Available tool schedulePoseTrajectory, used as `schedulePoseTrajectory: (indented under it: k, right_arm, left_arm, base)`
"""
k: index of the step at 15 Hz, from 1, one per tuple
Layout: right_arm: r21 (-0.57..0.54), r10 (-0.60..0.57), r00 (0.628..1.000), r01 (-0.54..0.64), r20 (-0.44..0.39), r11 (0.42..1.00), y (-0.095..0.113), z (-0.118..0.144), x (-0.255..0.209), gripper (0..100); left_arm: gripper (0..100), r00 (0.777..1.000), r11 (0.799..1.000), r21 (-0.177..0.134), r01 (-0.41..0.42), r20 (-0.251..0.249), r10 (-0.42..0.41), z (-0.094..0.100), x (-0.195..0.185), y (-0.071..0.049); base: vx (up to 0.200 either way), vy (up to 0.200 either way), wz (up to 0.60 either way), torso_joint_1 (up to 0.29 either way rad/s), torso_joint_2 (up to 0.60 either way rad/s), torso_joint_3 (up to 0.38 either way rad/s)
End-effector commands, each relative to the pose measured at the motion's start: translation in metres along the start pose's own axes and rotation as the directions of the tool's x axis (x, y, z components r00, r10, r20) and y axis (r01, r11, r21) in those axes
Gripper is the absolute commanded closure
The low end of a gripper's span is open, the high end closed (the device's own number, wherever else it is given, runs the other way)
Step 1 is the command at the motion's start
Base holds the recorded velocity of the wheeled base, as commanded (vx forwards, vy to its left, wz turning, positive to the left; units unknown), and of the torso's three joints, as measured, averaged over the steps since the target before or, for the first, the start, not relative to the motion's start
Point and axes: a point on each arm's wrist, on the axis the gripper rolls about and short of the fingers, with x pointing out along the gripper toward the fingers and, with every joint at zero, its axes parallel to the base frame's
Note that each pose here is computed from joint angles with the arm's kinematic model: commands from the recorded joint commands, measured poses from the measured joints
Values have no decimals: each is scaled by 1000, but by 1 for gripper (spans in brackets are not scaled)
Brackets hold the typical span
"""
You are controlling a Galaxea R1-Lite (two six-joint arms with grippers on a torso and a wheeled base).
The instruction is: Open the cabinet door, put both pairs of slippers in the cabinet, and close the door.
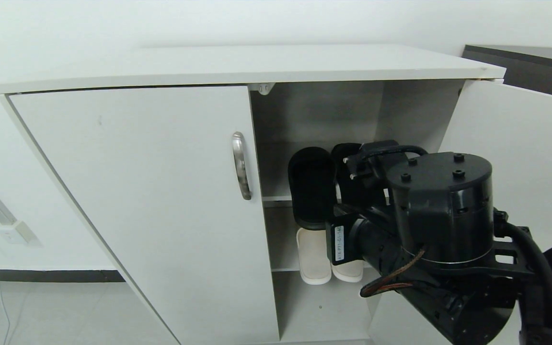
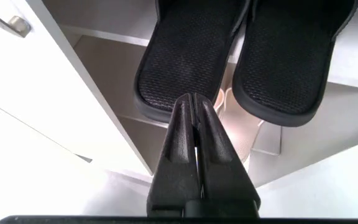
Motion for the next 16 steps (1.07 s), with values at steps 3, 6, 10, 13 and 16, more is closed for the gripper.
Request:
schedulePoseTrajectory:
  k: [3,6,10,13,16]
  right_arm:
    - [-2,-1,1000,1,-2,1000,1,-1,1,100]
    - [-3,-2,1000,2,-3,1000,1,-2,2,100]
    - [-4,0,1000,0,-4,1000,1,-2,2,100]
    - [-4,-2,1000,2,-7,1000,2,-3,3,100]
    - [-8,-6,1000,6,-16,1000,2,-6,6,100]
  left_arm:
    - [100,1000,1000,0,0,1,0,0,0,0]
    - [100,1000,1000,0,0,-1,0,0,0,0]
    - [100,1000,1000,0,0,-1,0,0,0,0]
    - [100,1000,1000,0,0,-1,0,0,0,0]
    - [100,1000,1000,0,0,-1,0,0,0,0]
  base:
    - [0,0,0,0,0,0]
    - [-133,0,0,2,3,0]
    - [-200,0,0,1,2,2]
    - [-200,0,0,4,1,2]
    - [-200,0,0,1,1,2]
